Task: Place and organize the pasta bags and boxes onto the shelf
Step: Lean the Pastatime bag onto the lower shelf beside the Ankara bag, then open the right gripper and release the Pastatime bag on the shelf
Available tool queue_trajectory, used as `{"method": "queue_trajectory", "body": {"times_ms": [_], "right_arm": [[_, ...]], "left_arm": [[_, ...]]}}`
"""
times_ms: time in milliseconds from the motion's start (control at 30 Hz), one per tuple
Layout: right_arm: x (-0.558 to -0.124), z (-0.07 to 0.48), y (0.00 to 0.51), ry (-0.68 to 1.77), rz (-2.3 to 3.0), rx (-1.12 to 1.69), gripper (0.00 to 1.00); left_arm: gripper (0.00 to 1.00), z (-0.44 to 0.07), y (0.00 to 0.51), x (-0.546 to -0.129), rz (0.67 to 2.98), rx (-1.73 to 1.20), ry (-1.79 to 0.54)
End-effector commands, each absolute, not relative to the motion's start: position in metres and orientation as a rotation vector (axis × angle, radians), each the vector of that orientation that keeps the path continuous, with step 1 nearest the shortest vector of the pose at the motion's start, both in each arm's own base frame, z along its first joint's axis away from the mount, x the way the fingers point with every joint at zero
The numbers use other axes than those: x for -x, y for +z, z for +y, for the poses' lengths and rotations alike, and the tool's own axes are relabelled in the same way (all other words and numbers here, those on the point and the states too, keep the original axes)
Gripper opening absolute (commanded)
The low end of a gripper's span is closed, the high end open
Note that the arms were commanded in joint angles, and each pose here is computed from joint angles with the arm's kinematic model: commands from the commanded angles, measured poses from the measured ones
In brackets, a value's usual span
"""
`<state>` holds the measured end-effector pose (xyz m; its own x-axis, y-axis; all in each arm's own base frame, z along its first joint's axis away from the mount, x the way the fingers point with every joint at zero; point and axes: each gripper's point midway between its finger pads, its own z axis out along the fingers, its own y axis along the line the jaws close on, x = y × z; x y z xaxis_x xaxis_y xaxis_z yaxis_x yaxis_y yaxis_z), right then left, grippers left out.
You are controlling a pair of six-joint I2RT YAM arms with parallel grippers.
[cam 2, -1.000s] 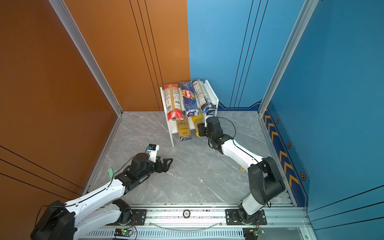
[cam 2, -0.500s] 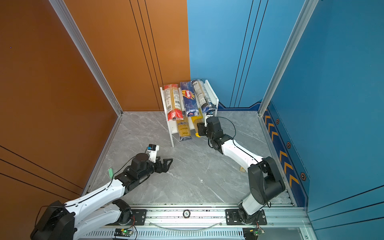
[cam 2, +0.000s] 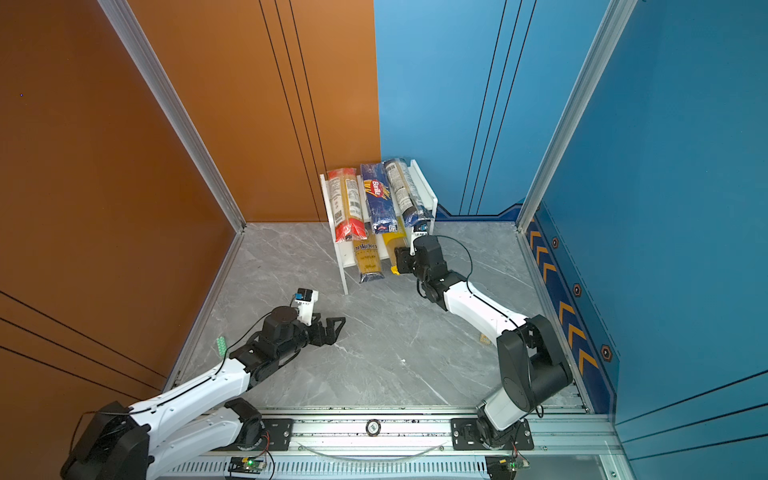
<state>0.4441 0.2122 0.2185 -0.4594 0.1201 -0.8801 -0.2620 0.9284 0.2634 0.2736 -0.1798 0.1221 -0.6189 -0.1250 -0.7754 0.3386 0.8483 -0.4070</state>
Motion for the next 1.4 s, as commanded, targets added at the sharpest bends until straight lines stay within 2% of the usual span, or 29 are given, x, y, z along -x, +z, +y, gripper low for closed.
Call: {"method": "queue_trajectory", "body": {"times_ms": [0,867,1367], "right_arm": [[-0.442,0.205,0.240,0.441,1.931,0.073,0.49],[-0.396,0.187,0.230,0.407,2.008,0.157,0.51],[-0.354,0.143,0.223,0.319,2.062,0.210,0.51]], "left_arm": [[0.98,-0.175,0.122,-0.275,2.138,-0.151,-0.650],[0.98,-0.175,0.131,-0.275,2.121,-0.162,-0.650],[0.98,-0.174,0.146,-0.280,2.103,-0.209,-0.598]]}}
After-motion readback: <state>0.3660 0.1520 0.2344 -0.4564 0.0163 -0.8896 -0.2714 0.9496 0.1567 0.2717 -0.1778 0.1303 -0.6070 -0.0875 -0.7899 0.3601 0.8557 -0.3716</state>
